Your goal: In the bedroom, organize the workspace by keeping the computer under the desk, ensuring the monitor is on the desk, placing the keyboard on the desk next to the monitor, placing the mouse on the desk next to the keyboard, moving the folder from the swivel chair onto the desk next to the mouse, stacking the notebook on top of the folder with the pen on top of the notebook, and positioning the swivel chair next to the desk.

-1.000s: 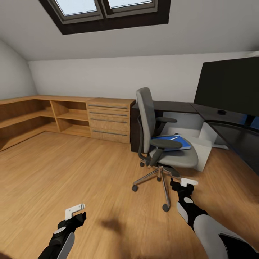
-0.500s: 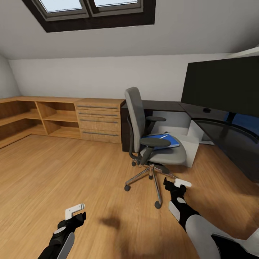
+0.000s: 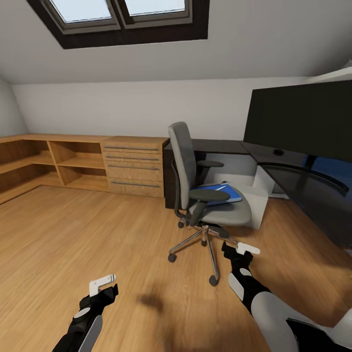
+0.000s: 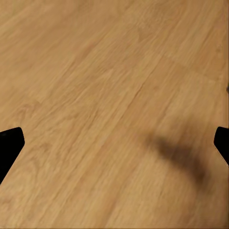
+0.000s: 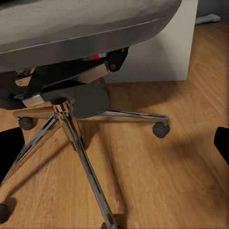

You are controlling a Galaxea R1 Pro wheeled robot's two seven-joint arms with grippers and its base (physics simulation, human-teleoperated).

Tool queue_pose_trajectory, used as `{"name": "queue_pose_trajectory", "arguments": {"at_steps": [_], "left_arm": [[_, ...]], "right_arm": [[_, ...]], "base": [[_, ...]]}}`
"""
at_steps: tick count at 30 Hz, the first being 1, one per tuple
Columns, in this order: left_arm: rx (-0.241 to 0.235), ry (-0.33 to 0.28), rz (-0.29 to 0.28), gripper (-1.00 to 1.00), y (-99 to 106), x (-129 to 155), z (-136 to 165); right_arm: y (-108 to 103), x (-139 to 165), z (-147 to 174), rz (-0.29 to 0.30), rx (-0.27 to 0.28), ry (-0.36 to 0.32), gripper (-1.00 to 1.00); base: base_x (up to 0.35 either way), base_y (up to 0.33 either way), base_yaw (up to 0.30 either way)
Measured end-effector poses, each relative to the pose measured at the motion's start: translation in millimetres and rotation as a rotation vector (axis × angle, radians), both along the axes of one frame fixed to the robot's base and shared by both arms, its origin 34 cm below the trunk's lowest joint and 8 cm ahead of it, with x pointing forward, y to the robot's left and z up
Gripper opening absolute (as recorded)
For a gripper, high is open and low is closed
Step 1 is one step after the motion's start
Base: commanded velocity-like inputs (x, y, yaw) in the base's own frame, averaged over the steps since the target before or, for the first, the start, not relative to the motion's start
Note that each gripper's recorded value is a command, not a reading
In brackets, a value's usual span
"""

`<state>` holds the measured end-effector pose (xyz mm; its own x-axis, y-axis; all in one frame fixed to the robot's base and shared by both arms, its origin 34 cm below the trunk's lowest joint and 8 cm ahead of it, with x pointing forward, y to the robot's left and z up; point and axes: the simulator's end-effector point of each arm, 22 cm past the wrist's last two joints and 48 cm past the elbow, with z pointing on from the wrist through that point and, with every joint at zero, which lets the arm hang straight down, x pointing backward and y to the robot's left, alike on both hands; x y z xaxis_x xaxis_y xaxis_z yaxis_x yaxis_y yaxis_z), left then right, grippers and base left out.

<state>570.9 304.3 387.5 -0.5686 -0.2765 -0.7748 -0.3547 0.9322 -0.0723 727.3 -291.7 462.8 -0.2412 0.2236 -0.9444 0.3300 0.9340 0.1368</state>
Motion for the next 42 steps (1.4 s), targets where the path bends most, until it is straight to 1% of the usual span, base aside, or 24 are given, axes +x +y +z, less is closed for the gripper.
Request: {"name": "queue_pose_trajectory", "arguments": {"at_steps": [15, 19, 21, 22, 23, 24, 26, 28, 30, 31, 32, 33, 35, 36, 37, 38, 40, 41, 42], "left_arm": [[0.000, -0.060, 0.000, 1.00, 1, 6, 31], [-0.003, -0.074, 0.002, 1.00, 1, 7, 39], [-0.003, -0.072, 0.003, 1.00, 1, 8, 43], [-0.004, -0.071, 0.003, 1.00, 1, 8, 45], [-0.004, -0.071, 0.003, 1.00, 2, 9, 47], [-0.004, -0.070, 0.004, 1.00, 2, 10, 49], [-0.004, -0.070, 0.004, 1.00, 2, 11, 53], [-0.004, -0.070, 0.005, 1.00, 3, 12, 58], [-0.004, -0.070, 0.005, 1.00, 3, 13, 62], [-0.004, -0.069, 0.006, 1.00, 3, 13, 64], [-0.004, -0.069, 0.006, 1.00, 3, 14, 67], [-0.004, -0.069, 0.006, 1.00, 3, 15, 69], [-0.004, -0.069, 0.006, 1.00, 3, 16, 73], [-0.003, -0.070, 0.006, 1.00, 3, 16, 76], [-0.003, -0.069, 0.007, 1.00, 3, 17, 78], [-0.003, -0.069, 0.007, 1.00, 3, 17, 78], [-0.002, -0.070, 0.006, 1.00, 3, 17, 78], [-0.001, -0.070, 0.005, 1.00, 2, 17, 78], [-0.001, -0.070, 0.004, 1.00, 2, 17, 78]], "right_arm": [[-2, 0, 41, -0.014, -0.001, -0.058, 1.00], [-7, 1, 53, -0.024, 0.004, -0.076, 1.00], [-15, 2, 59, -0.058, 0.046, -0.075, 1.00], [-21, 3, 60, -0.085, 0.084, -0.069, 1.00], [-24, 3, 61, -0.098, 0.104, -0.066, 1.00], [-30, 3, 63, -0.122, 0.143, -0.062, 1.00], [-36, 5, 68, -0.146, 0.179, -0.064, 1.00], [-51, 7, 78, -0.191, 0.239, -0.080, 1.00], [-58, 8, 84, -0.216, 0.271, -0.090, 1.00], [-65, 8, 87, -0.241, 0.305, -0.097, 1.00], [-69, 7, 89, -0.255, 0.325, -0.100, 1.00], [-77, 6, 90, -0.283, 0.365, -0.107, 1.00], [-83, 6, 93, -0.309, 0.411, -0.116, 1.00], [-87, 6, 94, -0.325, 0.454, -0.127, 1.00], [-87, 7, 97, -0.329, 0.475, -0.134, 1.00], [-87, 9, 98, -0.327, 0.509, -0.150, 1.00], [-85, 11, 100, -0.317, 0.535, -0.166, 1.00], [-84, 13, 103, -0.302, 0.552, -0.182, 1.00], [-83, 14, 104, -0.295, 0.558, -0.191, 1.00]], "base": [[0.000, 0.000, -0.007], [0.000, 0.000, 0.000], [0.000, 0.000, 0.000], [0.000, 0.000, 0.000], [0.000, 0.000, 0.000], [0.000, 0.000, 0.000], [0.000, 0.000, 0.000], [0.000, 0.000, 0.000], [0.000, 0.000, 0.000], [0.000, 0.000, 0.000], [0.000, 0.000, 0.000], [0.000, 0.000, 0.000], [0.000, 0.000, 0.000], [0.000, 0.000, 0.000], [0.000, 0.000, 0.000], [0.000, 0.000, 0.000], [0.000, 0.000, 0.000], [0.000, 0.000, 0.000], [0.000, 0.000, 0.000]]}}
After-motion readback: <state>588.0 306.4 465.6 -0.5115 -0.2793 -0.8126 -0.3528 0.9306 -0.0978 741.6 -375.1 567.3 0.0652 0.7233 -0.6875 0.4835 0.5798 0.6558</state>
